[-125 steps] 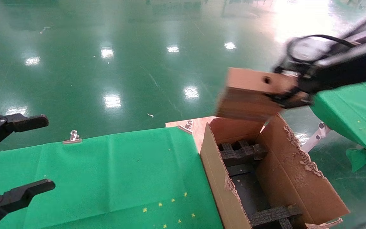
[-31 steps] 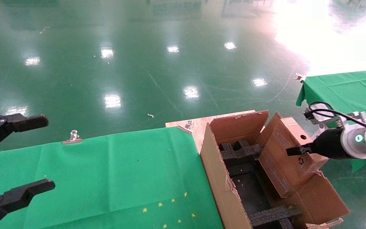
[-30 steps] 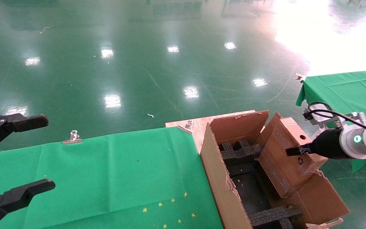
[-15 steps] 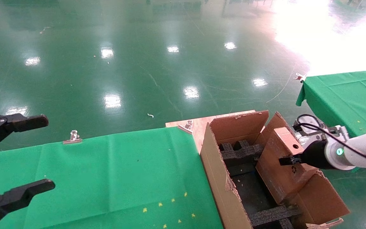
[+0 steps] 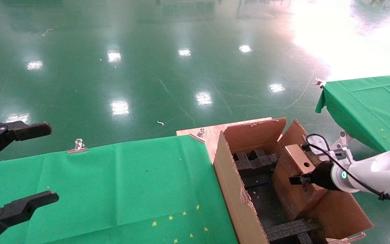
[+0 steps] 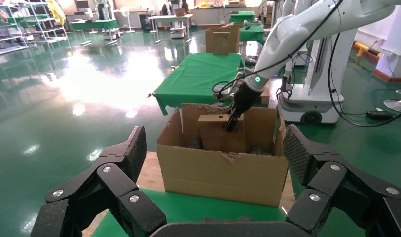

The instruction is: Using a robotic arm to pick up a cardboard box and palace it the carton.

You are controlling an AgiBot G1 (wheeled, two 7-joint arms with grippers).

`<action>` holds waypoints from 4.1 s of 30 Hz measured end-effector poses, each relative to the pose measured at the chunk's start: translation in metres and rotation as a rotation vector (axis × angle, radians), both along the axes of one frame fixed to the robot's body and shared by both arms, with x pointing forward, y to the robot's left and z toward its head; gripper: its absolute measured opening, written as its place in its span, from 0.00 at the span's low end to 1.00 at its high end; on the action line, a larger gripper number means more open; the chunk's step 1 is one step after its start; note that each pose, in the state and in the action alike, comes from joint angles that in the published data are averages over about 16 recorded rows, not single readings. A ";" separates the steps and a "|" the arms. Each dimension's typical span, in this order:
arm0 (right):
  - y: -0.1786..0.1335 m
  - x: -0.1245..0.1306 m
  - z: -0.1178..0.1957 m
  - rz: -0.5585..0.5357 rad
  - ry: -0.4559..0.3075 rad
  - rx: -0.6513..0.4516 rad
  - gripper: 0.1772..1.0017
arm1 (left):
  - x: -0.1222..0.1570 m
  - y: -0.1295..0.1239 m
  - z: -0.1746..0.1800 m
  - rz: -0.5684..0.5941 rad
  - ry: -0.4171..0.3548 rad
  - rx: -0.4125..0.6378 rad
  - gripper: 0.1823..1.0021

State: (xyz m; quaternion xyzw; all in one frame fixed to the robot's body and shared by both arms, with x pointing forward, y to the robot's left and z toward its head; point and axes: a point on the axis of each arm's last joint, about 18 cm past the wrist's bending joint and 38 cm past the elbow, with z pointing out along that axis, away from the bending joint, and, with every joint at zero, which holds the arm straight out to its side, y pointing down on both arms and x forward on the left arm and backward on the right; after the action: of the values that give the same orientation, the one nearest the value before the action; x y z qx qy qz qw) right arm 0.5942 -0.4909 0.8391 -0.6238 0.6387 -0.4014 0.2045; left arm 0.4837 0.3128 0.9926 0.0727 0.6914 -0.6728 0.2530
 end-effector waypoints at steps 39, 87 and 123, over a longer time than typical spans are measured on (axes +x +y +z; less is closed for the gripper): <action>0.008 0.020 -0.050 -0.016 0.134 0.042 0.18 | 0.000 0.000 0.000 0.000 0.000 0.000 1.00; 0.111 0.029 0.186 0.357 -0.315 0.198 0.97 | 0.000 0.000 0.000 0.001 0.000 -0.001 1.00; 0.162 0.000 0.160 0.766 -0.199 0.246 1.00 | 0.000 0.000 0.000 0.001 0.000 -0.001 1.00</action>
State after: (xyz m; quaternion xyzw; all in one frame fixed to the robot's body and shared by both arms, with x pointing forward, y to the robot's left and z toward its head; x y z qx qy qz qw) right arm 0.5941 -0.3291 0.9994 -0.7454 0.3806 -0.2755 0.4728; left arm 0.4838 0.3130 0.9926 0.0722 0.6912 -0.6730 0.2532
